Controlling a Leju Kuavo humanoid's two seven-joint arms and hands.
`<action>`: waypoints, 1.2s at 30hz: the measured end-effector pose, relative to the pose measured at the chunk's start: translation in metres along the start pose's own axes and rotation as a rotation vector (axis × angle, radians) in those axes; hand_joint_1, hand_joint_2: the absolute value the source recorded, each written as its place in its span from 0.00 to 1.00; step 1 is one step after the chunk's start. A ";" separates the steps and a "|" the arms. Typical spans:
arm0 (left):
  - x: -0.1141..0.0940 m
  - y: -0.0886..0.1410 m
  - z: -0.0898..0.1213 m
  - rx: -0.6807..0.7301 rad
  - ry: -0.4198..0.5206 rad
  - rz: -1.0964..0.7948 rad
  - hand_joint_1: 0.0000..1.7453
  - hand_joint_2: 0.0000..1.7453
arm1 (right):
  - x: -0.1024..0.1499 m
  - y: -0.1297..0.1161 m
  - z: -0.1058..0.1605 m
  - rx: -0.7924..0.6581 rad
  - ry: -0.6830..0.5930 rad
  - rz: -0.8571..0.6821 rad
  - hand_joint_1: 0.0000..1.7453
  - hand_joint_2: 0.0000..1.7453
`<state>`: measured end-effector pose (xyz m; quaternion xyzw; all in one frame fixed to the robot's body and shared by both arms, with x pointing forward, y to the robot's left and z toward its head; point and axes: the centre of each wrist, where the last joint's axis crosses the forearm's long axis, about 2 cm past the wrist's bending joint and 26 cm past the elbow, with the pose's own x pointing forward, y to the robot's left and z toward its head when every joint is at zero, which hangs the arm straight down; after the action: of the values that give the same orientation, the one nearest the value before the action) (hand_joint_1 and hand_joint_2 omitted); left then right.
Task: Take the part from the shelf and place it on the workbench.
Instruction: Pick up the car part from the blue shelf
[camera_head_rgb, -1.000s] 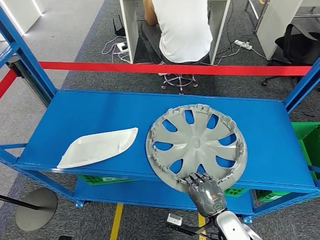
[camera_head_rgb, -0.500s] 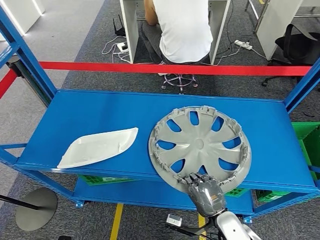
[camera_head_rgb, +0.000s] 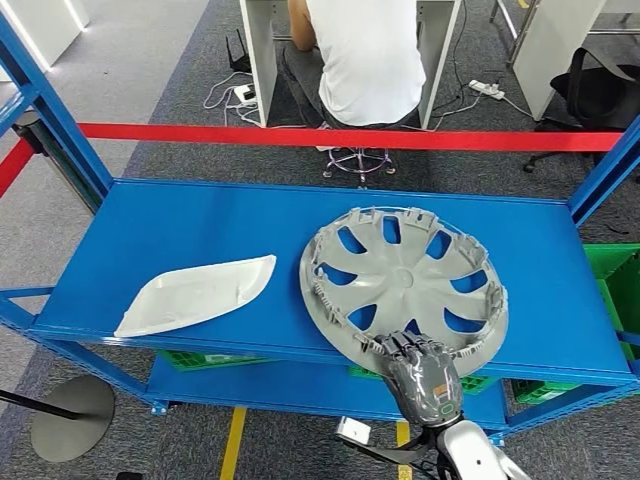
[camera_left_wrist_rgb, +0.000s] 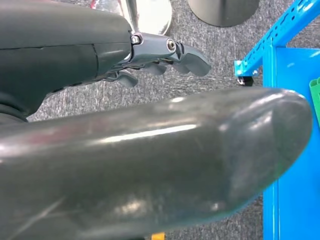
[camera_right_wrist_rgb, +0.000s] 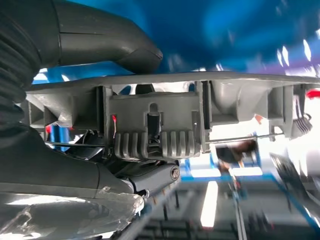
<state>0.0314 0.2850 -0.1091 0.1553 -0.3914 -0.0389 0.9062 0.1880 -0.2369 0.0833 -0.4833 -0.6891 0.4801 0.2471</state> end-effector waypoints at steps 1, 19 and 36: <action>0.000 0.000 0.000 0.003 0.000 -0.002 0.00 0.00 | -0.003 -0.002 -0.002 -0.022 -0.017 0.003 1.00 1.00; 0.000 -0.001 0.001 0.006 0.000 -0.003 0.00 0.00 | -0.030 -0.025 -0.016 -0.141 -0.131 0.066 1.00 1.00; 0.001 -0.001 0.001 0.015 0.024 -0.095 0.00 0.00 | -0.029 -0.025 -0.015 -0.138 -0.103 0.060 1.00 1.00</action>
<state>0.0314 0.2841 -0.1085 0.1811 -0.3731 -0.0773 0.9067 0.2013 -0.2586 0.1152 -0.4944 -0.7175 0.4628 0.1628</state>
